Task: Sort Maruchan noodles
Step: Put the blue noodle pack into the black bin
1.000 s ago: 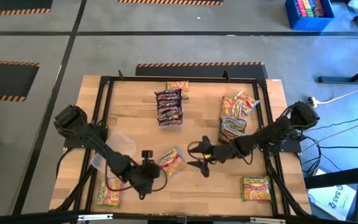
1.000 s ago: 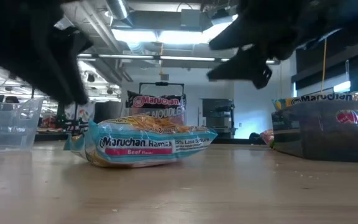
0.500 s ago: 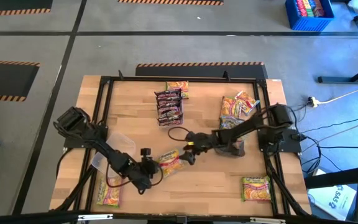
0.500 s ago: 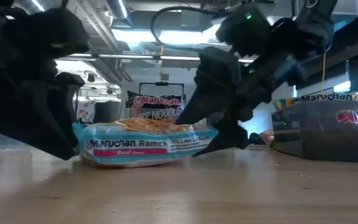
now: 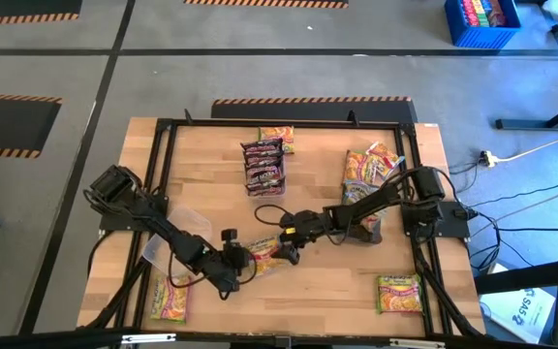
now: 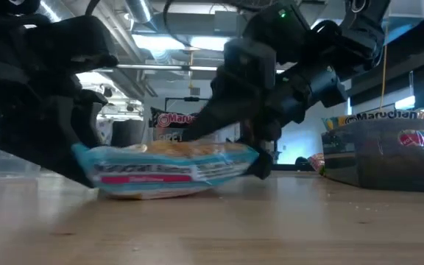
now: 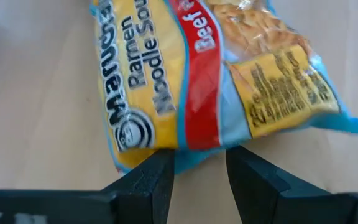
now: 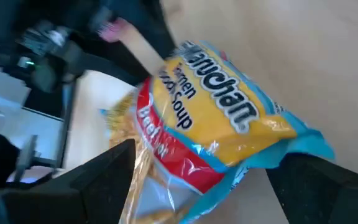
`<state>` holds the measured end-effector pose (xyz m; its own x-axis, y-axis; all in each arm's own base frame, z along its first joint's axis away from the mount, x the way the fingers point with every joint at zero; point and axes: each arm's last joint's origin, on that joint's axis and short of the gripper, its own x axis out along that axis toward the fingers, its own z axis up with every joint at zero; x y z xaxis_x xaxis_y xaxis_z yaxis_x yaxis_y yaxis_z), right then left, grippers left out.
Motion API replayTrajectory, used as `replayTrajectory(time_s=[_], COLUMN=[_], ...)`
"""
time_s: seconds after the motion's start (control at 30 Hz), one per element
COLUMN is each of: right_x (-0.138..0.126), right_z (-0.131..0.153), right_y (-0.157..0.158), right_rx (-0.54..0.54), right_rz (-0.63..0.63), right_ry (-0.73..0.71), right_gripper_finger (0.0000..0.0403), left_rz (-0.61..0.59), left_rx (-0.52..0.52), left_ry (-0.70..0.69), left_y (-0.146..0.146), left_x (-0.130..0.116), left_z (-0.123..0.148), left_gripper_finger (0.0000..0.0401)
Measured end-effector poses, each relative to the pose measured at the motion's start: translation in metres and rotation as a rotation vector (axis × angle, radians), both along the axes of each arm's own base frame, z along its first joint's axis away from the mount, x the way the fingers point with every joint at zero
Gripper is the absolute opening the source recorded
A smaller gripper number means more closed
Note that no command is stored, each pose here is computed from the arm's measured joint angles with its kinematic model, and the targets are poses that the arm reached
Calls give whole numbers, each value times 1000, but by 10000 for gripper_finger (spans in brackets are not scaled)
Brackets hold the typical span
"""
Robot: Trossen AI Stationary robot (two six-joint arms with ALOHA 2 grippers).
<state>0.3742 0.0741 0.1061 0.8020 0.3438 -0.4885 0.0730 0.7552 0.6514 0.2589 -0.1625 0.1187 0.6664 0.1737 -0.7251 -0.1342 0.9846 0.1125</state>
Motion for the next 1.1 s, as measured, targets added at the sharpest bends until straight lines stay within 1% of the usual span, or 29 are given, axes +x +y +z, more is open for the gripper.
replayTrajectory(time_s=[0.17, 0.27, 0.43, 0.53, 0.67, 0.83, 0.93, 1.03, 1.1], right_x=[0, 1, 1, 1, 1, 1, 2, 1, 0], right_z=[3, 5, 5, 5, 4, 5, 8, 15, 17], right_y=[5, 7, 5, 5, 5, 5, 6, 9, 12], right_rx=[-4, -11, -28, -40, -57, -71, -96, -123, -146], right_rz=[14, 14, -4, -8, -8, 4, 27, 50, 62], right_ry=[-36, -56, -59, -63, -65, -73, -102, -130, -138], right_gripper_finger=[326, 326, 325, 313, 269, 195, 153, 121, 109], left_rz=[-1, 8, -13, -16, -22, -37, -44, -50, -58], left_rx=[-1, 9, 24, 21, 33, 42, 37, 29, 23], left_ry=[0, -26, -66, -74, -77, -70, -62, -64, -70], left_y=[0, 0, -5, -6, -7, -8, -9, -9, -11], left_x=[0, 3, 9, 11, 12, 11, 10, 9, 7], left_z=[0, 2, 10, 13, 14, 14, 14, 16, 21], left_gripper_finger=[138, 138, 138, 138, 138, 138, 138, 138, 138])
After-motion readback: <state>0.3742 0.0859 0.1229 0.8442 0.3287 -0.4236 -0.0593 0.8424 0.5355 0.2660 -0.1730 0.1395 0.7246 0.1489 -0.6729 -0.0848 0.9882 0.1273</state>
